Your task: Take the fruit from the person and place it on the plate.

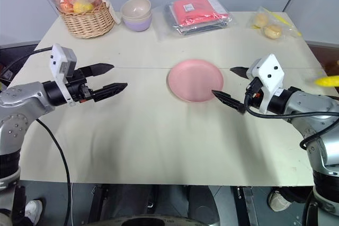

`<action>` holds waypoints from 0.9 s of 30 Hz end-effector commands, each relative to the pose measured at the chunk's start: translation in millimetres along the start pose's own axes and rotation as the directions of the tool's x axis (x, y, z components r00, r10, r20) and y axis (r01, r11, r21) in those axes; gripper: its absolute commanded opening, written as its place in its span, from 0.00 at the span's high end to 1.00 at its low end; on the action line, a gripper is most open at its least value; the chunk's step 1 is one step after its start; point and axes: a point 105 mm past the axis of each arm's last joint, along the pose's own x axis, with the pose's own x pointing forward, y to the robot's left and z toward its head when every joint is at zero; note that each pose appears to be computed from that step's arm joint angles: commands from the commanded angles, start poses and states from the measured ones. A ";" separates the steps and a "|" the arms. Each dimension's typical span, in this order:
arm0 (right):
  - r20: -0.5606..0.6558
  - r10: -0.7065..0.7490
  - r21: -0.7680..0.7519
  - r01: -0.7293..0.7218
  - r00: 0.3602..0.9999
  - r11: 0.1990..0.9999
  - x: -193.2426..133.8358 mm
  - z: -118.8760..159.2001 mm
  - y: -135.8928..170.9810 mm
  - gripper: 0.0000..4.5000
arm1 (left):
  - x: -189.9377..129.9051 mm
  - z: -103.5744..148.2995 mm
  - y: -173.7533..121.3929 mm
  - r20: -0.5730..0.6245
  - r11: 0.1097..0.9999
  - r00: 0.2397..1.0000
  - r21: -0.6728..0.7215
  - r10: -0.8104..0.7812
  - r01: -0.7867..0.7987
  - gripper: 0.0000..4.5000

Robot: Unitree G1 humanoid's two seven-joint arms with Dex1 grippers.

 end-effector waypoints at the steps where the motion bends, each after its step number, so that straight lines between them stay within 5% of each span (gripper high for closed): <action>1: 0.025 -0.008 -0.043 0.009 1.000 0.999 -3.4 10.5 -1.2 0.01 | -0.5 7.3 -1.6 0.022 1.000 1.000 0.027 -0.007 0.006 0.00; 27: 0.010 -0.018 -0.055 0.019 1.000 0.998 -6.3 8.6 -4.5 0.01 | 4.3 5.4 -1.3 0.043 1.000 0.999 0.021 -0.016 0.015 0.00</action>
